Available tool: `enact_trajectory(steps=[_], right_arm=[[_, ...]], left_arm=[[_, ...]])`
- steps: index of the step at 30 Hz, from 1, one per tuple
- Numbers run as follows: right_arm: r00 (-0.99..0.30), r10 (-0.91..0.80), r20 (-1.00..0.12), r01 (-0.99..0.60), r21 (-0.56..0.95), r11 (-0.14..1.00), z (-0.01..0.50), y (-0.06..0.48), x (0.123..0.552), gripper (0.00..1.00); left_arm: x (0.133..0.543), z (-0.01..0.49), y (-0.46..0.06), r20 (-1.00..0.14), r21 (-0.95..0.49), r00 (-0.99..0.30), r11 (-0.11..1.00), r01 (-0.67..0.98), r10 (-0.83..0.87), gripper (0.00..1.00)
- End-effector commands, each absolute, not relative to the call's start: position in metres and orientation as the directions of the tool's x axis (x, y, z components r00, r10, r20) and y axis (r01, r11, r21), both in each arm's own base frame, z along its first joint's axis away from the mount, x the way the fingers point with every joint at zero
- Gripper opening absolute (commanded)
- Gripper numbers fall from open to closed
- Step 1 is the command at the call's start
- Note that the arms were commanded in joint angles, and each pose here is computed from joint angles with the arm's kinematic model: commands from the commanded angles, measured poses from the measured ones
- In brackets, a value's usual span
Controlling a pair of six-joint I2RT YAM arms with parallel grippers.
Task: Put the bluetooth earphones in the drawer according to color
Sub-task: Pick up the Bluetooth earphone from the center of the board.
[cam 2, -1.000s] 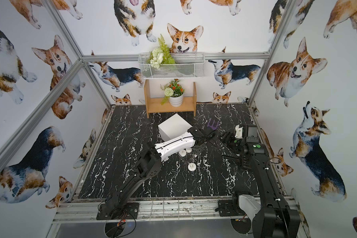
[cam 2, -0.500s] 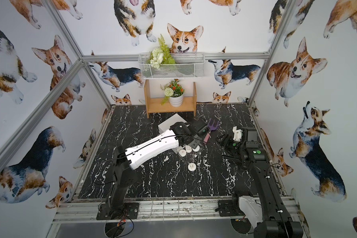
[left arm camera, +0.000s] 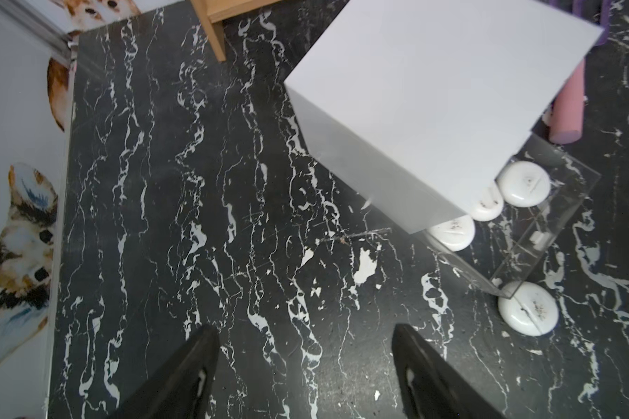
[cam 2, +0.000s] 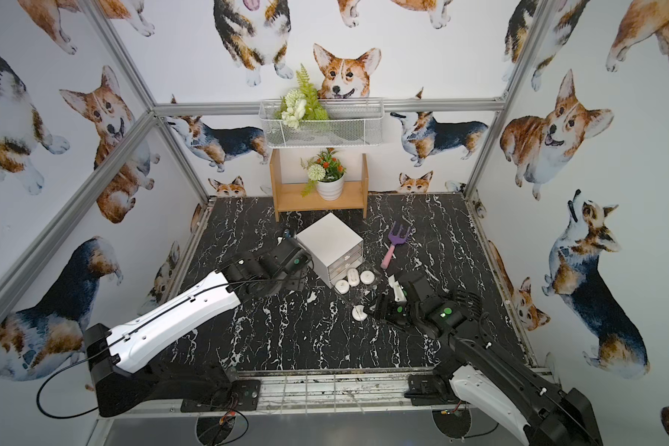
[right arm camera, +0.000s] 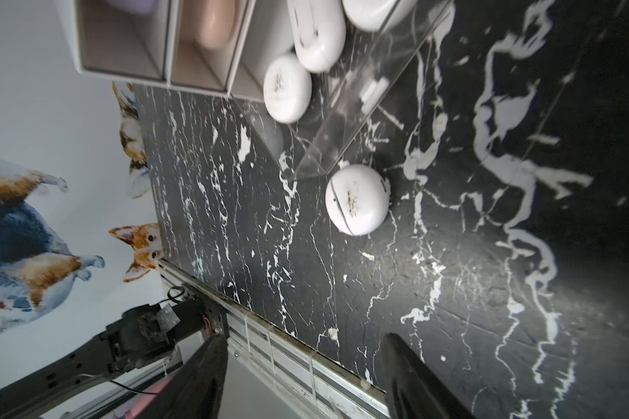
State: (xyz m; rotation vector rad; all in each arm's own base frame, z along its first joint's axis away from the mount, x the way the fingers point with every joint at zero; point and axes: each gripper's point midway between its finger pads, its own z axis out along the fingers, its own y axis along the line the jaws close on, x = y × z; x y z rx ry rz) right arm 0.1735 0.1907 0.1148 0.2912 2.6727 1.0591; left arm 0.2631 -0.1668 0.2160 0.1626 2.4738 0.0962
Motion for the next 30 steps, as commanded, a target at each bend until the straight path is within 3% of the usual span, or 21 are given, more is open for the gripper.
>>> enact_trajectory(steps=[1, 9, 18, 30], right_arm=[[-0.921, 0.327, -0.213, 0.117, 0.649, 0.752, 0.105, 0.193, 0.185, 0.74], [-0.909, 0.19, -0.372, 0.004, 0.447, 0.894, 0.09, 0.189, 0.198, 0.74], [-0.83, 0.033, -0.557, -0.185, 0.331, 0.925, 0.105, 0.193, 0.217, 0.74], [-0.818, -0.036, -0.574, -0.249, 0.297, 0.922, 0.081, 0.197, 0.215, 0.75]], left_arm=[[0.259, 0.211, -0.162, -0.614, 0.022, -0.787, 0.999, 0.049, 0.052, 0.81], [0.25, 0.194, -0.144, -0.591, 0.006, -0.806, 1.0, 0.023, 0.022, 0.82], [0.252, 0.182, -0.142, -0.579, 0.006, -0.815, 1.0, 0.021, 0.021, 0.82], [0.26, 0.174, -0.146, -0.569, 0.019, -0.822, 0.999, 0.028, 0.034, 0.82]])
